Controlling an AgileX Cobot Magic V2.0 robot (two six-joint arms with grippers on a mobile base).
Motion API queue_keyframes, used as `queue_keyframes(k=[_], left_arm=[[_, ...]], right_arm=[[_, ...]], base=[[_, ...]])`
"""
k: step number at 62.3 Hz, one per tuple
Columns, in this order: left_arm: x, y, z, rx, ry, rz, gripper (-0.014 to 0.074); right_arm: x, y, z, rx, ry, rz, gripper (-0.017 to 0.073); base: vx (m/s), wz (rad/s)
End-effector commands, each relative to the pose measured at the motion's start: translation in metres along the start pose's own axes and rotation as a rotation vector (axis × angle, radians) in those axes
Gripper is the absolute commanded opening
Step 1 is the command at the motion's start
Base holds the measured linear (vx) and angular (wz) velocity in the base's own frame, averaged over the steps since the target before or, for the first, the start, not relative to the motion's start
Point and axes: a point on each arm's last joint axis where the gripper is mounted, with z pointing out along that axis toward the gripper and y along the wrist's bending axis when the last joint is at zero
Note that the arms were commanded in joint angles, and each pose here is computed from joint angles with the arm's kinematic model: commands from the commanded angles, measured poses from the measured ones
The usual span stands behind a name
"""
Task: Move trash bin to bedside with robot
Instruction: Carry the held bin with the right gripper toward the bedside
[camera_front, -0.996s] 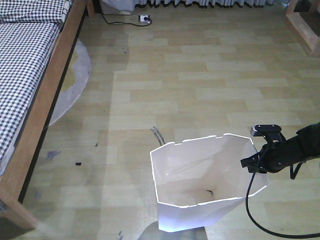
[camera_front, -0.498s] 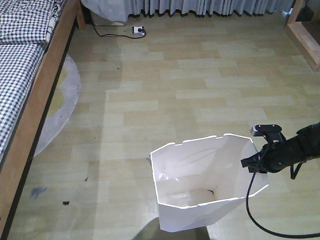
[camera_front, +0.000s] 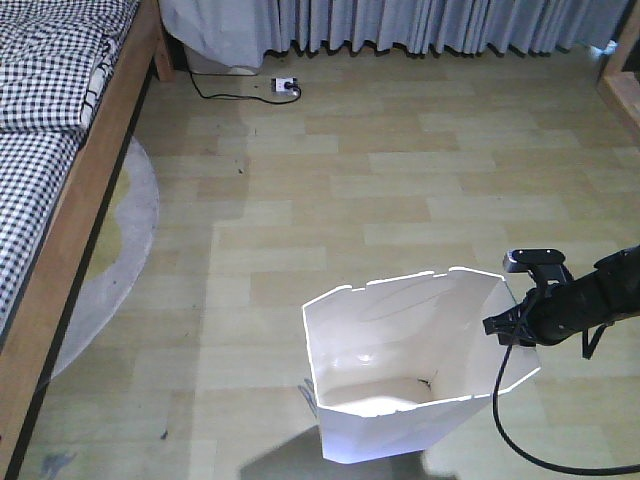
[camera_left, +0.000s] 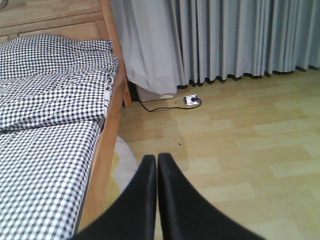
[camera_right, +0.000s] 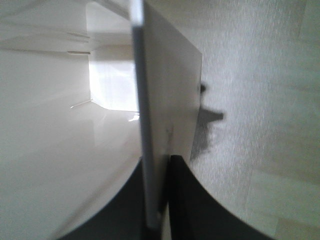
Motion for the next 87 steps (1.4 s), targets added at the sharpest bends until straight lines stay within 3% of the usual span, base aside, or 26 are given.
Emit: queue_keyframes(k=[1,87], left_arm=[[0.0023,-0.0015,0.0017,0.011,-0.055,-0.004,-0.0006],[0.0023,-0.0015,0.0017,0.011,-0.055,-0.004,-0.0006]], right_arm=[[-0.0201,0.0142,-0.0243,-0.12,-0.091,0.019,-0.0006],[-0.0201,0.0142,-0.0243,-0.12,-0.091,0.019,-0.0006]], base=[[0.46,0.11],[0.4,0.06]])
